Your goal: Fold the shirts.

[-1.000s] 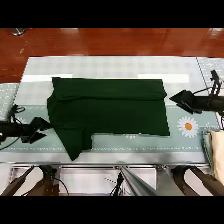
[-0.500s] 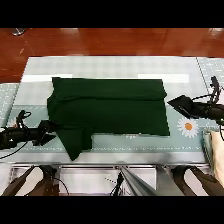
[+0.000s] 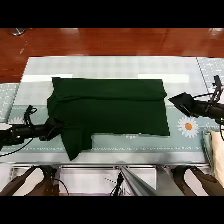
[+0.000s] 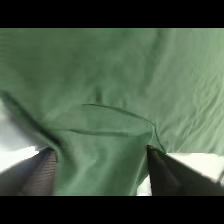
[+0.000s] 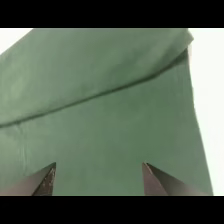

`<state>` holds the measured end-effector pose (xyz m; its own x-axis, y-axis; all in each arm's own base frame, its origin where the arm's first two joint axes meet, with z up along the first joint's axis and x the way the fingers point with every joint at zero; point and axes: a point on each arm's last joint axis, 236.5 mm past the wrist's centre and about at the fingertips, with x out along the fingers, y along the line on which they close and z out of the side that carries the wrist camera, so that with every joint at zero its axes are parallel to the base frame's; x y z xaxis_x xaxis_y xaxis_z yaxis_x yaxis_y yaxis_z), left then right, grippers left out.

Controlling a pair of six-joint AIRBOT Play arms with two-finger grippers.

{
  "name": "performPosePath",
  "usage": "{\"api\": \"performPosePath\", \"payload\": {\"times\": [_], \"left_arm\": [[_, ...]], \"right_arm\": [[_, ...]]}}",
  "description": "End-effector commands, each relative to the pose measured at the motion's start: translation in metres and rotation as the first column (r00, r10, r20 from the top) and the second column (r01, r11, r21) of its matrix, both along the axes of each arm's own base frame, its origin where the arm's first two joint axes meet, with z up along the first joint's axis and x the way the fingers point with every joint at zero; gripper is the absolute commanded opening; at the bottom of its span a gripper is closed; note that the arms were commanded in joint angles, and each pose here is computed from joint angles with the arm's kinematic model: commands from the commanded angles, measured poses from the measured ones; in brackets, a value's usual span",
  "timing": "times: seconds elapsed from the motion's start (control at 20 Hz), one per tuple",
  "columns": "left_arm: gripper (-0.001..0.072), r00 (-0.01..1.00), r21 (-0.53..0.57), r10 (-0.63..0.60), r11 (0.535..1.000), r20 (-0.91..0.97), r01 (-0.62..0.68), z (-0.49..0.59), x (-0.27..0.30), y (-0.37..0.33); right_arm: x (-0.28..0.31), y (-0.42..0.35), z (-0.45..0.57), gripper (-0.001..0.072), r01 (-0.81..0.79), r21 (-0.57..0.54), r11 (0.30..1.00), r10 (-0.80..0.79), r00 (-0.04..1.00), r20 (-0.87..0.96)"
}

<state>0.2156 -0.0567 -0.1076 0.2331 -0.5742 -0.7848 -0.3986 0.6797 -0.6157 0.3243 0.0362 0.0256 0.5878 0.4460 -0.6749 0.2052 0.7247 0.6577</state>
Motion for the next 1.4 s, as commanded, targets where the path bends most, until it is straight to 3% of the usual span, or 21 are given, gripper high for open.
{"api": "performPosePath", "payload": {"times": [0.0,0.1,0.2,0.35,0.6,0.8,1.25,1.3,1.35], "left_arm": [[0.0032,0.999,-0.007,-0.047,0.999,0.005,0.047,0.001,0.000,-0.007],[0.0027,0.996,-0.006,-0.081,0.997,0.035,0.081,0.009,0.006,-0.007],[0.0027,0.995,0.000,-0.087,0.996,0.058,0.087,0.017,0.014,-0.004],[0.0027,0.993,0.011,-0.084,0.996,0.077,0.084,0.022,0.022,-0.001],[0.0027,0.993,0.007,-0.080,0.997,0.082,0.080,0.024,0.024,-0.001],[0.0027,0.993,0.006,-0.080,0.997,0.081,0.080,0.024,0.024,-0.001],[0.0027,0.993,-0.001,-0.086,0.996,0.077,0.086,0.024,0.022,-0.003],[0.0027,0.993,-0.001,-0.086,0.996,0.077,0.086,0.024,0.022,-0.003],[0.0027,0.993,-0.001,-0.086,0.996,0.077,0.087,0.024,0.022,-0.003]], "right_arm": [[0.005,-0.028,-0.002,0.0622,0.081,-0.037,0.996,-0.081,0.997,0.010],[-0.012,-0.063,-0.019,0.0622,0.134,-0.110,0.985,-0.142,0.988,-0.063],[-0.059,-0.081,-0.046,0.0622,0.061,-0.188,0.980,-0.106,0.964,-0.244],[-0.117,-0.075,-0.074,0.0622,-0.031,-0.185,0.982,-0.061,0.880,-0.471],[-0.131,-0.033,-0.090,0.0621,-0.078,-0.035,0.996,0.049,0.857,-0.514],[-0.131,-0.015,-0.101,0.0621,-0.171,-0.015,0.985,0.137,0.831,-0.539],[-0.105,0.007,-0.133,0.0613,-0.134,0.071,0.988,0.151,0.822,-0.549],[-0.097,0.008,-0.133,0.0603,-0.113,0.073,0.991,0.134,0.837,-0.531],[-0.090,0.009,-0.131,0.0522,-0.098,0.079,0.992,0.125,0.853,-0.507]]}}
